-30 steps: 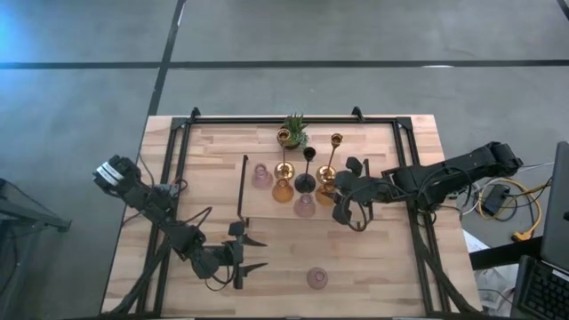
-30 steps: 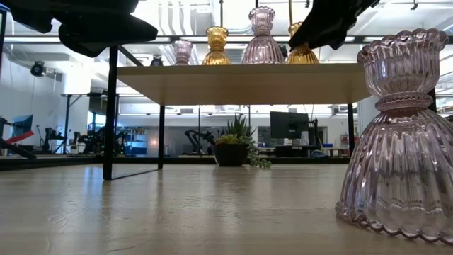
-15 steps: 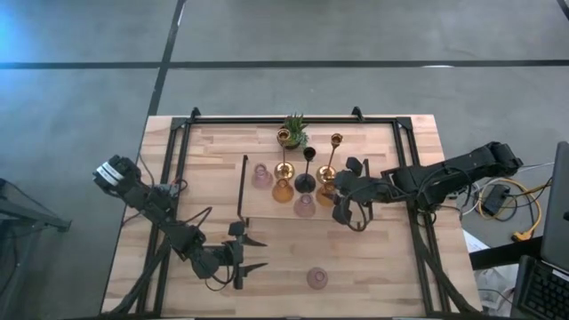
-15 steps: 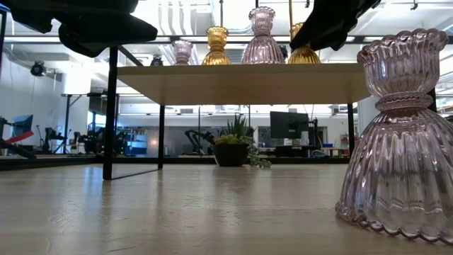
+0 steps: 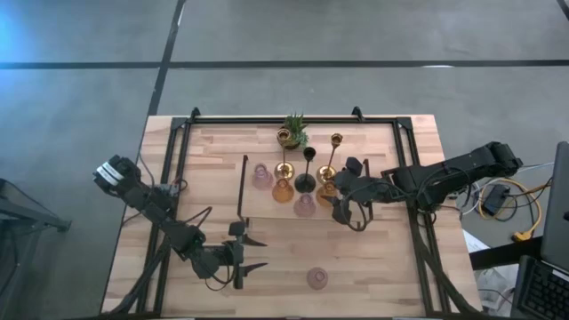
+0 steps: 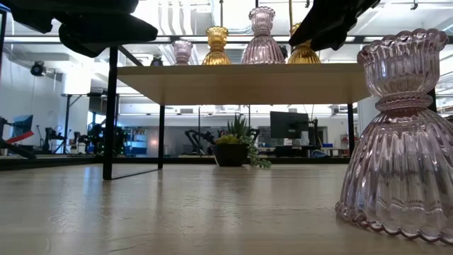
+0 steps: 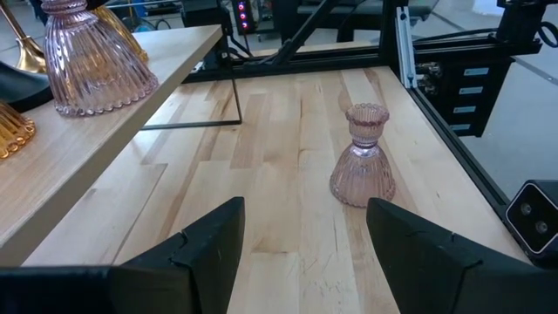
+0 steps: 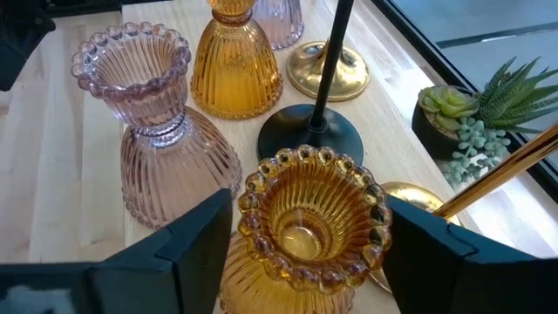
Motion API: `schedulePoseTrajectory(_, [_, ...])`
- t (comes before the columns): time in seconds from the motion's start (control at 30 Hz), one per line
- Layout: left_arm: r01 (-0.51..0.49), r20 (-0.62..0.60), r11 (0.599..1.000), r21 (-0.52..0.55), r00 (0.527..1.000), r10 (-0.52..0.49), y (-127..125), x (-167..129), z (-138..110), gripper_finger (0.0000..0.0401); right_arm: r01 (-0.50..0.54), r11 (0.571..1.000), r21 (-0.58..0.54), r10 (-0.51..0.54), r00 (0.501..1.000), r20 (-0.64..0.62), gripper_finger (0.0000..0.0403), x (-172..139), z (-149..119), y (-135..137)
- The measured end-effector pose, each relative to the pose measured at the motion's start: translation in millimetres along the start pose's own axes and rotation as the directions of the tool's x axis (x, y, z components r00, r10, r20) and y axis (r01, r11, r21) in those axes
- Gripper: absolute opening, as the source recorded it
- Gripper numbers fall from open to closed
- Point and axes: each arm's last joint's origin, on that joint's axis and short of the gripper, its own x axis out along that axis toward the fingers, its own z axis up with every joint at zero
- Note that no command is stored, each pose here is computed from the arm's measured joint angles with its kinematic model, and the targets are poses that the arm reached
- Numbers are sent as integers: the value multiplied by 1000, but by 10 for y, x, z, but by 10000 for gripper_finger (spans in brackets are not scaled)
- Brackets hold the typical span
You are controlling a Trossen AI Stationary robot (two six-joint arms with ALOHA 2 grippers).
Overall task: Pick & Place candle stick holders
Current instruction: Put the pink glass candle holder on the shelf
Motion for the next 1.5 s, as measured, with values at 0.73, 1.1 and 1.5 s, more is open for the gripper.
schedulePoseTrajectory(0.73, [0, 0, 1000, 0, 1000, 0, -1, -1, 0, 245, -23, 999, -38, 24, 999, 26, 310, -168, 244, 23])
schedulePoseTrajectory(1.1, [1, 0, 1000, 0, 1000, -1, -2, -1, 0, 245, -246, 968, -41, 247, 969, 11, 286, -632, 583, 215])
schedulePoseTrajectory(1.5, [1, 1, 1000, -1, 1000, -1, -2, -1, 1, 245, -447, 892, 64, 451, 889, -75, 218, -1170, 314, 783])
